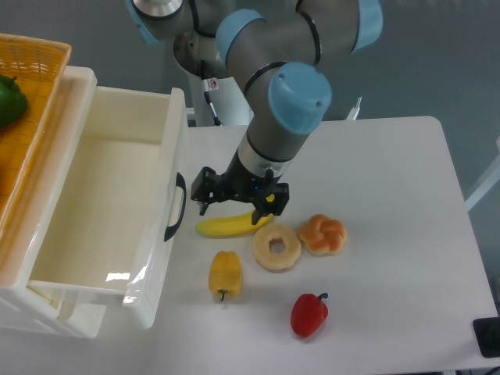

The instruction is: Slide the top white drawer open

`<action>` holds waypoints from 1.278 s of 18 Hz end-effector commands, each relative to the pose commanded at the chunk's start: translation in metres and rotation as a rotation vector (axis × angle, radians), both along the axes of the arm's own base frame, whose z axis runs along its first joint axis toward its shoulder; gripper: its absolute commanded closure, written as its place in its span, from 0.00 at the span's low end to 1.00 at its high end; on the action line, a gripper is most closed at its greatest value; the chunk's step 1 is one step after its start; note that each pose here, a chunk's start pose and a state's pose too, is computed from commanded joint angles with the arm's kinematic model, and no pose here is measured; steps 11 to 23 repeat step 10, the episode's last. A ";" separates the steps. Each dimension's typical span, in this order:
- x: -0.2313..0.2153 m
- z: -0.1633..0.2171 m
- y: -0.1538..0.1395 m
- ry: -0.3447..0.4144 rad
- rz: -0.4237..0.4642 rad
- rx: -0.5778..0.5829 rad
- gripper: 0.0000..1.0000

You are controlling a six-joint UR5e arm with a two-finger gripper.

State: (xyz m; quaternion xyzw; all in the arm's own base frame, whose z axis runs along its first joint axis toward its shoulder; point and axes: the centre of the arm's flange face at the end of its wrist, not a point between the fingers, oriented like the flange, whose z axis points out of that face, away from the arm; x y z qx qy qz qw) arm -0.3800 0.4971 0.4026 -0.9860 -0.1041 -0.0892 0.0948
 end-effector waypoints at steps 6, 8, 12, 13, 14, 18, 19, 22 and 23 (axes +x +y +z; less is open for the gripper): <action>-0.023 0.000 -0.013 0.181 -0.261 -0.069 0.00; -0.024 -0.003 -0.012 0.188 -0.287 -0.074 0.00; -0.024 -0.011 -0.013 0.181 -0.296 -0.079 0.00; -0.024 -0.011 -0.013 0.181 -0.296 -0.079 0.00; -0.024 -0.011 -0.013 0.181 -0.296 -0.079 0.00; -0.024 -0.011 -0.013 0.181 -0.296 -0.079 0.00; -0.024 -0.011 -0.013 0.181 -0.296 -0.079 0.00; -0.024 -0.011 -0.013 0.181 -0.296 -0.079 0.00; -0.024 -0.011 -0.013 0.181 -0.296 -0.079 0.00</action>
